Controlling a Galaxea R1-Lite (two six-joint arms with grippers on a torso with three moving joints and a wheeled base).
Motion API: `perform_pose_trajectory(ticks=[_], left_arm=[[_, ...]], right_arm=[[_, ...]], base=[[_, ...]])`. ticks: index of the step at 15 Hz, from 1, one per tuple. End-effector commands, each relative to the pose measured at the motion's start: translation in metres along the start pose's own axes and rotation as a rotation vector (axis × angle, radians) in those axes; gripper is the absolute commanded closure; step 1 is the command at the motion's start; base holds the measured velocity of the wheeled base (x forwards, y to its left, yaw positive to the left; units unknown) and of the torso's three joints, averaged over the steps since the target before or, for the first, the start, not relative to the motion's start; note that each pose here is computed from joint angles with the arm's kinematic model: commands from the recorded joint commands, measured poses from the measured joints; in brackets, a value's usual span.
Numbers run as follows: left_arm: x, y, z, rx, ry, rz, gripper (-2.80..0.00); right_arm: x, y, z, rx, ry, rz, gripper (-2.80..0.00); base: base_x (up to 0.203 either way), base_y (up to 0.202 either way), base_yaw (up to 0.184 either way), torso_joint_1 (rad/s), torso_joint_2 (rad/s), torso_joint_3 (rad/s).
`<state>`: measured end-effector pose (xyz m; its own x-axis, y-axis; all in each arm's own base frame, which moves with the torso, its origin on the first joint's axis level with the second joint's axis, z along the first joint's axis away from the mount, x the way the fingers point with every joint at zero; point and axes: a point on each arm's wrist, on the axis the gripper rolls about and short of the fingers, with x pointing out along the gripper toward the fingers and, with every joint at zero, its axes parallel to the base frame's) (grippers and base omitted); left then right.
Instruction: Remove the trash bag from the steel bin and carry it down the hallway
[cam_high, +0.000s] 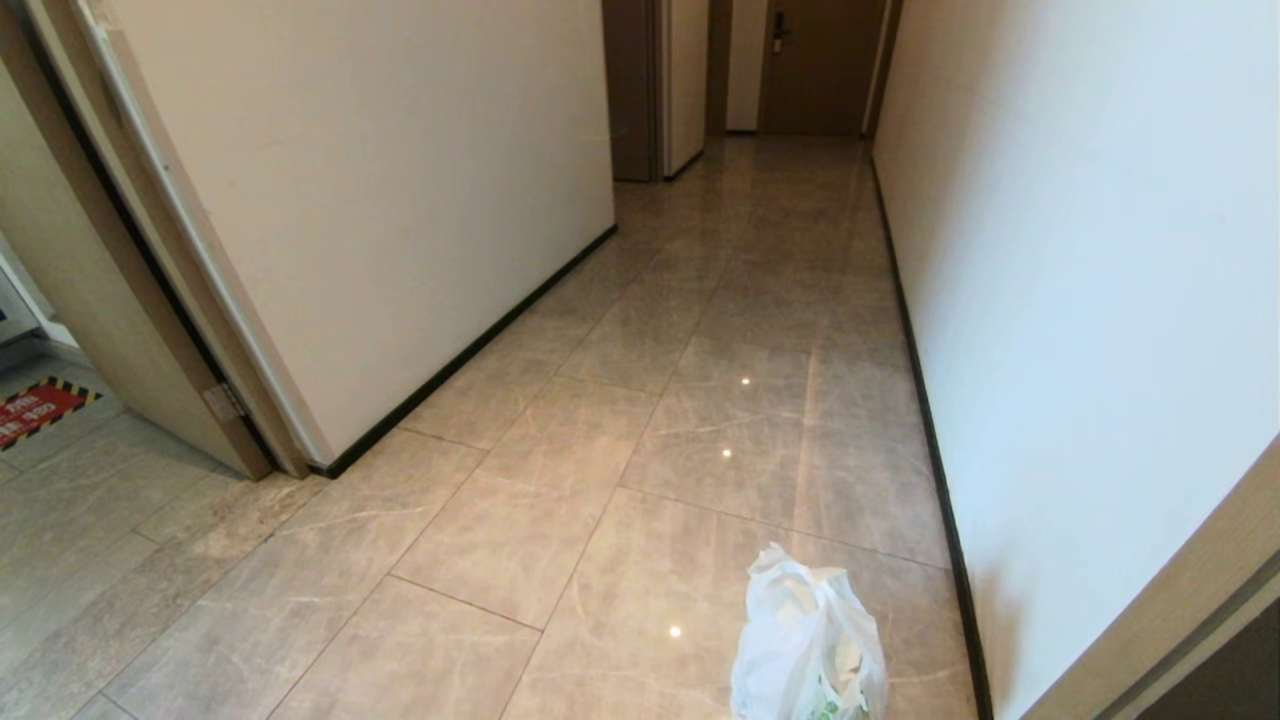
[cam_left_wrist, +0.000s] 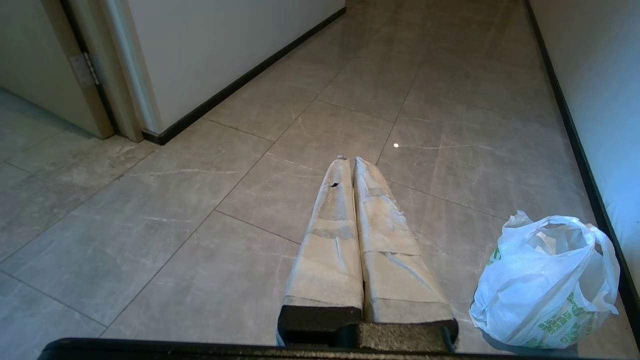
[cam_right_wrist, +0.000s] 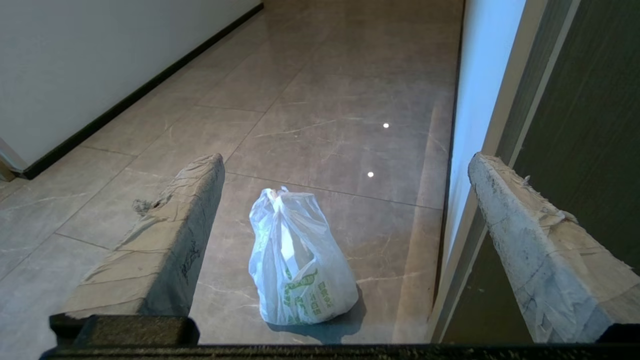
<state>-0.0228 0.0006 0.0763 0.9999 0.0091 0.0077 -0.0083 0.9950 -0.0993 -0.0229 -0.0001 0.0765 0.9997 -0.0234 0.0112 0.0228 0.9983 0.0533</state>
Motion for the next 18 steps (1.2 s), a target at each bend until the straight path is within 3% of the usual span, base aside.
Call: perform_pose_trajectory(ticks=[1, 18], left_arm=[[-0.0001, 0.0, 0.0, 0.0, -0.002, 0.0, 0.0], [0.0, 0.0, 0.0, 0.0, 0.0, 0.0, 0.0]], right_arm=[[-0.0001, 0.0, 0.0001, 0.005, -0.002, 0.0, -2.8], [0.0, 0.0, 0.0002, 0.01, -0.003, 0.001, -2.8]], base=[[0.0, 0.0, 0.0, 0.007, 0.0, 0.063], [0.0, 0.0, 0.0, 0.0, 0.0, 0.004]])
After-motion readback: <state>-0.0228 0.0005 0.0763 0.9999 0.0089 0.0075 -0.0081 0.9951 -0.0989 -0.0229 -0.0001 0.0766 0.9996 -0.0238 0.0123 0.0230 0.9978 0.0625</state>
